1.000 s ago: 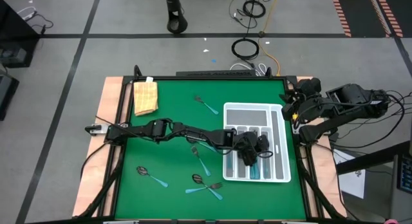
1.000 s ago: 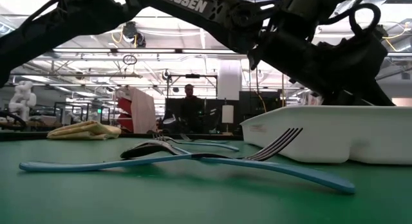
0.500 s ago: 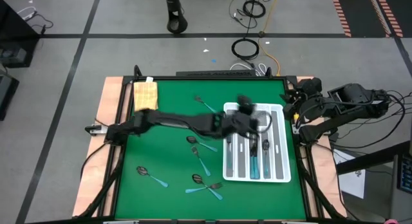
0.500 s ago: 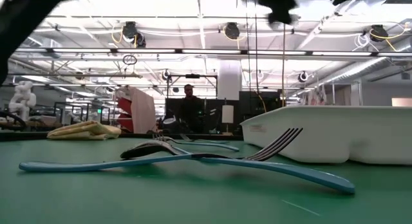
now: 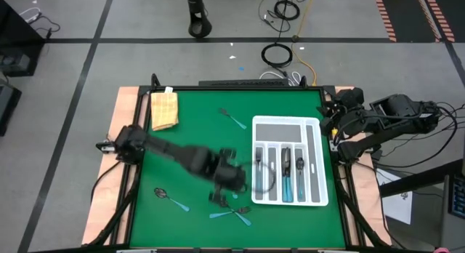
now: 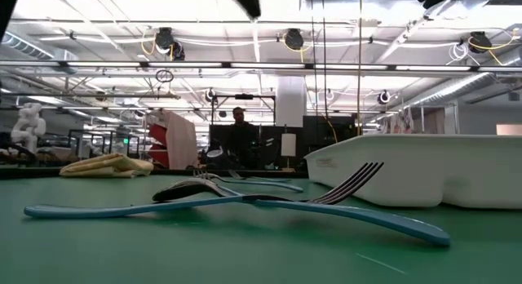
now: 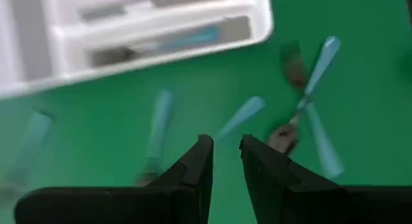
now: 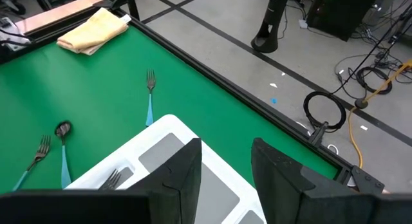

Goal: Sort silverware
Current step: Put the bottom blue fork into the tray, then put the top right blue spoon into the tray

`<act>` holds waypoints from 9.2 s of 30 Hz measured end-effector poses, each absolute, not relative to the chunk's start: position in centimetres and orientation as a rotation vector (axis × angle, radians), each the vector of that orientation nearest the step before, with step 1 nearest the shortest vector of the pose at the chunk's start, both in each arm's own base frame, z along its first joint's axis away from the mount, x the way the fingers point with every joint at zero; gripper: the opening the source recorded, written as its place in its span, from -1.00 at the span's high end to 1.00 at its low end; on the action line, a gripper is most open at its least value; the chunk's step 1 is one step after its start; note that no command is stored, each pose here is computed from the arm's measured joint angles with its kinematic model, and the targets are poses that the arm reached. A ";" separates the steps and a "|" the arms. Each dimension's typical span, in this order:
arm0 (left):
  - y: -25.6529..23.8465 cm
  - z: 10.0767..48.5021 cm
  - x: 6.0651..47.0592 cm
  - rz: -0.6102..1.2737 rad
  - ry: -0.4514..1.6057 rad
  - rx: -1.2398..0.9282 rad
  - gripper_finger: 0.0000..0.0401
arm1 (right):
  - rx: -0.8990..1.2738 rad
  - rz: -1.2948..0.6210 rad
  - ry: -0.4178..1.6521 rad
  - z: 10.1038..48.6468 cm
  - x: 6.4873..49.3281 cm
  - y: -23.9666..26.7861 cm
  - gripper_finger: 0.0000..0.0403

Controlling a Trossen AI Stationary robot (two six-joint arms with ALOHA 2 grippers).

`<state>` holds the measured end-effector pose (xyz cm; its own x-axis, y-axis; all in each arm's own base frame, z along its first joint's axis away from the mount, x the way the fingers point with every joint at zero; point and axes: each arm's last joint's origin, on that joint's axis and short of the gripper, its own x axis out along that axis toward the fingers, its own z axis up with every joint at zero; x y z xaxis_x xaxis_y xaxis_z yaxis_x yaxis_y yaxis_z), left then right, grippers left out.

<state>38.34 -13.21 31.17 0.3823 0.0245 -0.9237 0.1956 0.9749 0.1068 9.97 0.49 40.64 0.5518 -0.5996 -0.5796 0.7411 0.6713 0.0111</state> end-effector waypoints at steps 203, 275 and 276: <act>-3.6 17.7 36.5 0.053 1.116 0.188 0.31 | 0.167 -0.777 0.684 39.6 13.7 1.6 0.39; -1.4 32.5 38.3 0.136 -0.280 -0.367 0.96 | 0.244 -0.637 0.522 40.8 15.0 3.0 0.39; -1.6 32.3 38.6 0.105 -0.298 -0.370 0.96 | 0.249 -0.617 0.524 40.9 14.9 3.1 0.39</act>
<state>38.58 -1.64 32.28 0.9511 0.1547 0.2672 -0.0468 0.9276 -0.3706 14.93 3.10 40.89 0.6911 -0.4844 -0.5364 0.6076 0.7913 0.0683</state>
